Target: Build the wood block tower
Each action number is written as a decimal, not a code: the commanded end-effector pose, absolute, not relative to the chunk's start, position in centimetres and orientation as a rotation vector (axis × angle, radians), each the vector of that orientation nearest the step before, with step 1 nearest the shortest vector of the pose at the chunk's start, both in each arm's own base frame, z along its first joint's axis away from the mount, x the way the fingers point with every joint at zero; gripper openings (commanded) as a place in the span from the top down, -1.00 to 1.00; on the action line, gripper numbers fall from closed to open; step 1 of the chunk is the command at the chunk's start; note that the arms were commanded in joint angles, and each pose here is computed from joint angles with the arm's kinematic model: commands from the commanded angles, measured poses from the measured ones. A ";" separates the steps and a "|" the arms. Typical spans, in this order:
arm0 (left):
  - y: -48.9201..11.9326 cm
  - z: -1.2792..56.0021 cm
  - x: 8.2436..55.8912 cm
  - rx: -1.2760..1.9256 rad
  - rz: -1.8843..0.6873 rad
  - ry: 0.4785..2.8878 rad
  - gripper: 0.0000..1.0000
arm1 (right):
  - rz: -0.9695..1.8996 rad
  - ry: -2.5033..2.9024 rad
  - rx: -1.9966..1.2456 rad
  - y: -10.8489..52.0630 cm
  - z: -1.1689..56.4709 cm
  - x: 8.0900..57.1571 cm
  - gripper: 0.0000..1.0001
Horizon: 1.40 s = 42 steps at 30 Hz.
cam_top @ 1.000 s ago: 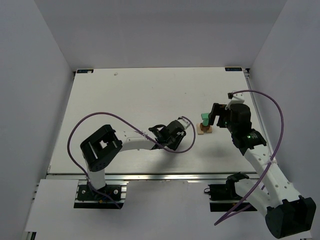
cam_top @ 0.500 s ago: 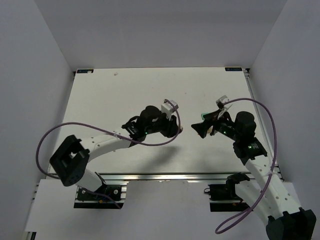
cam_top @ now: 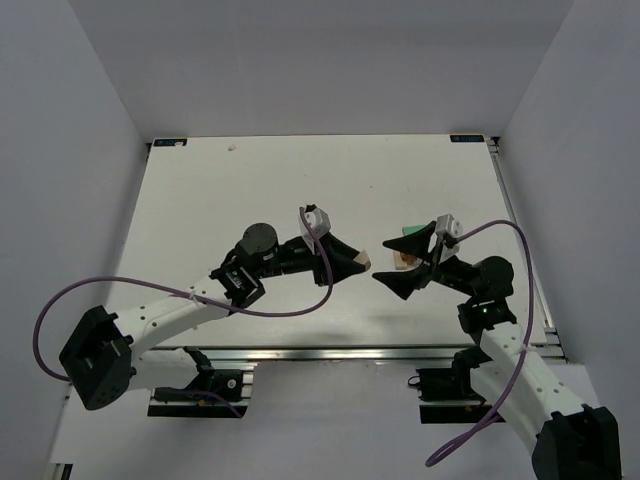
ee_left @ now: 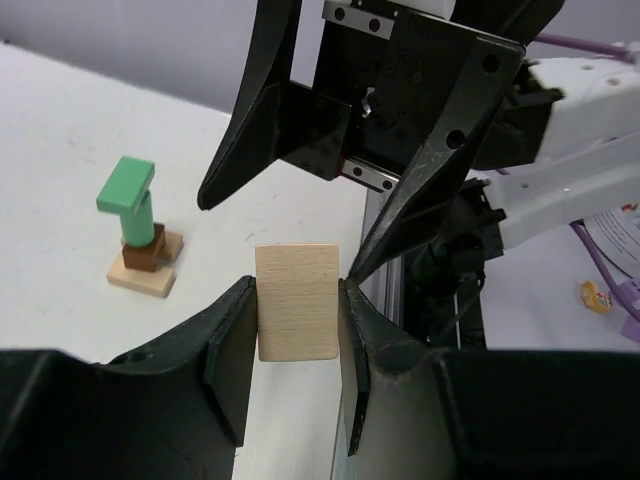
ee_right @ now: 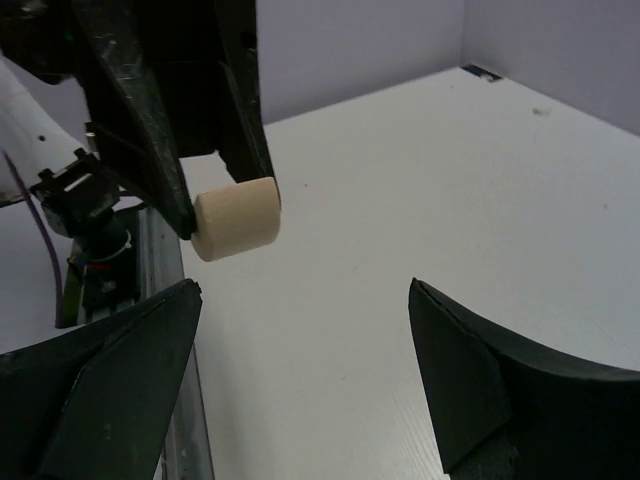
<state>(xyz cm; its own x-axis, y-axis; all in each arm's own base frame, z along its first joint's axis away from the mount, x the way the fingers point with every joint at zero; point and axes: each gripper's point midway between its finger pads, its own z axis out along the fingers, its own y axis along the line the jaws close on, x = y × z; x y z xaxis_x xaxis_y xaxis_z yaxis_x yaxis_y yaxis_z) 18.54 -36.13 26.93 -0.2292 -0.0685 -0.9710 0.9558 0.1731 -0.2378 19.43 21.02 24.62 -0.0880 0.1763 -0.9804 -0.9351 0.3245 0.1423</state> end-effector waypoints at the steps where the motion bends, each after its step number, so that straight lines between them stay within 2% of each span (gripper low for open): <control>1: -35.7 29.1 16.9 0.972 -1.314 1.287 1.00 | 1.134 1.082 -0.904 21.3 27.9 16.5 -0.77; 9: -35.5 29.2 15.0 1.068 -1.378 1.200 1.00 | 1.213 1.000 -1.119 21.8 27.4 13.3 -0.74; 13: -35.7 29.1 14.8 1.085 -1.386 1.193 1.00 | 1.202 0.998 -1.085 22.2 28.2 13.9 -0.78; 21: -35.6 28.8 15.1 1.074 -1.373 1.196 1.00 | 1.230 1.042 -1.014 23.6 28.7 15.3 -0.63; 32: -35.6 28.7 14.8 1.080 -1.386 1.179 1.00 | 1.242 1.011 -1.003 24.5 29.1 15.0 -0.44; 37: -35.2 28.9 14.3 1.083 -1.392 1.156 1.00 | 1.262 0.999 -0.995 24.6 29.6 14.9 -0.27; 42: -34.9 29.0 14.1 1.081 -1.388 1.142 1.00 | 1.277 0.956 -0.973 24.4 30.5 14.3 -0.22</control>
<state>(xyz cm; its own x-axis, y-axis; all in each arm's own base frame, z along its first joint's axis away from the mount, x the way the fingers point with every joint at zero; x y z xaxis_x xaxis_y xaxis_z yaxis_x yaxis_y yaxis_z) 14.83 -35.52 28.31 -0.1318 -0.1298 -0.9827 0.9911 -0.0346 -0.1284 14.70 24.64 27.20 -0.0430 0.2261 -0.9732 -0.9980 0.0350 0.0522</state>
